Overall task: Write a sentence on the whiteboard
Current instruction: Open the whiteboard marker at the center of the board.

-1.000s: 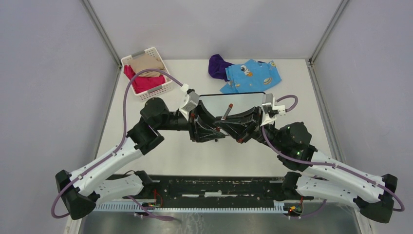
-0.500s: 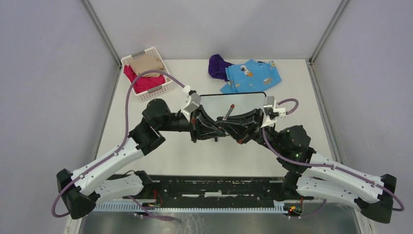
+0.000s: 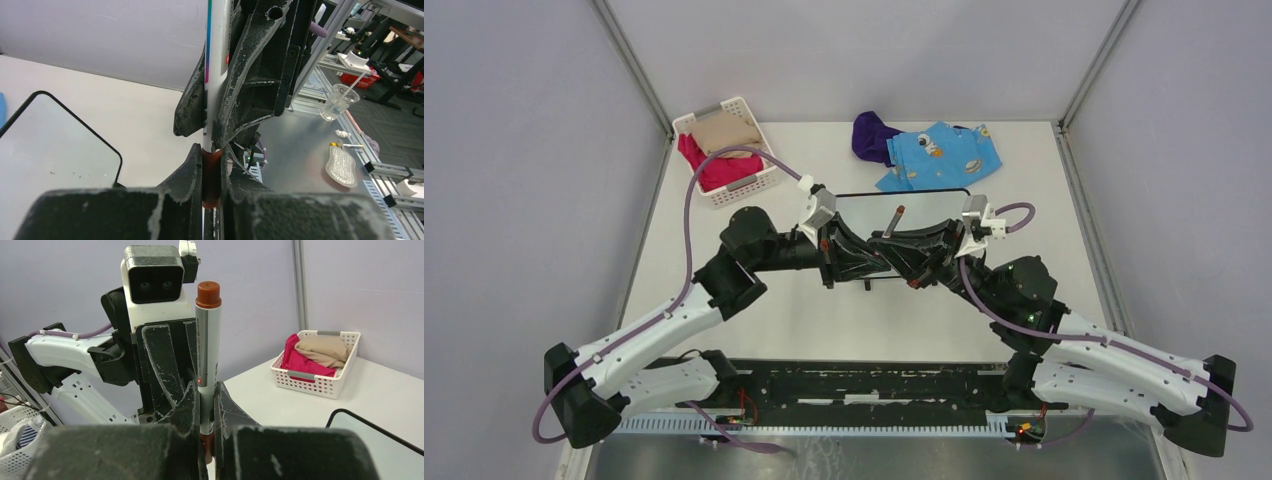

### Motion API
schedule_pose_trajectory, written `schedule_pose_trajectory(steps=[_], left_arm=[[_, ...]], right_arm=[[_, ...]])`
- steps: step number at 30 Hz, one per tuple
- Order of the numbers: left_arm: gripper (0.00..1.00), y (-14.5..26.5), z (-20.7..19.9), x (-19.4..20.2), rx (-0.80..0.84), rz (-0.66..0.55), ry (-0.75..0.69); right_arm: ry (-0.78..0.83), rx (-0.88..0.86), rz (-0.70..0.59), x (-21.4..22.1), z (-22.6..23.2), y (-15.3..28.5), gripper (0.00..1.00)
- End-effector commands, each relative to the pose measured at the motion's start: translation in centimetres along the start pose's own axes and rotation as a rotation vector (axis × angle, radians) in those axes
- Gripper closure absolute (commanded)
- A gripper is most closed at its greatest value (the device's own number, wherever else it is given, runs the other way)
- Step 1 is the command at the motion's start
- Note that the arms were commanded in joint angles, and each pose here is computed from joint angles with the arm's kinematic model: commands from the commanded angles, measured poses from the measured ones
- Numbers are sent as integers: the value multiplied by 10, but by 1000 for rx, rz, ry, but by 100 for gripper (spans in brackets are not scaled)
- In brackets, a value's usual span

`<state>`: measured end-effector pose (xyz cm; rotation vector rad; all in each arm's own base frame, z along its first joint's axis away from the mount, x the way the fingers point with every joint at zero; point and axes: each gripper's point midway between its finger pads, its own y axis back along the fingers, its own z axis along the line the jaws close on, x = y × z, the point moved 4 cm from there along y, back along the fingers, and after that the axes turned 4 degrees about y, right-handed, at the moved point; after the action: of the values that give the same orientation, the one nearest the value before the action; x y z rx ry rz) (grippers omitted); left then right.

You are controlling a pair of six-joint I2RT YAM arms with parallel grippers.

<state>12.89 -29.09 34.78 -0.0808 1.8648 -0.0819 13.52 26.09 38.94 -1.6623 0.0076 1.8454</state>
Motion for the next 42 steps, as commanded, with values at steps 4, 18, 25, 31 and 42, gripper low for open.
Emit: schedule_pose_trajectory(steps=[4, 18, 25, 31, 42], left_arm=[[98, 7, 18, 54, -94, 157, 115], [98, 8, 26, 68, -141, 208, 147], [98, 40, 39, 49, -414, 154, 67], [98, 120, 84, 30, -1096, 65, 33], [98, 202, 157, 98, -1521, 173, 477]], right_arm=[[40, -26, -475, -145, 20, 9, 100], [81, -33, -493, -157, 22, 22, 100], [180, 83, -353, -133, 3, 33, 100], [256, 302, -104, -72, -39, 55, 100], [257, 377, 31, -14, -59, 81, 100]])
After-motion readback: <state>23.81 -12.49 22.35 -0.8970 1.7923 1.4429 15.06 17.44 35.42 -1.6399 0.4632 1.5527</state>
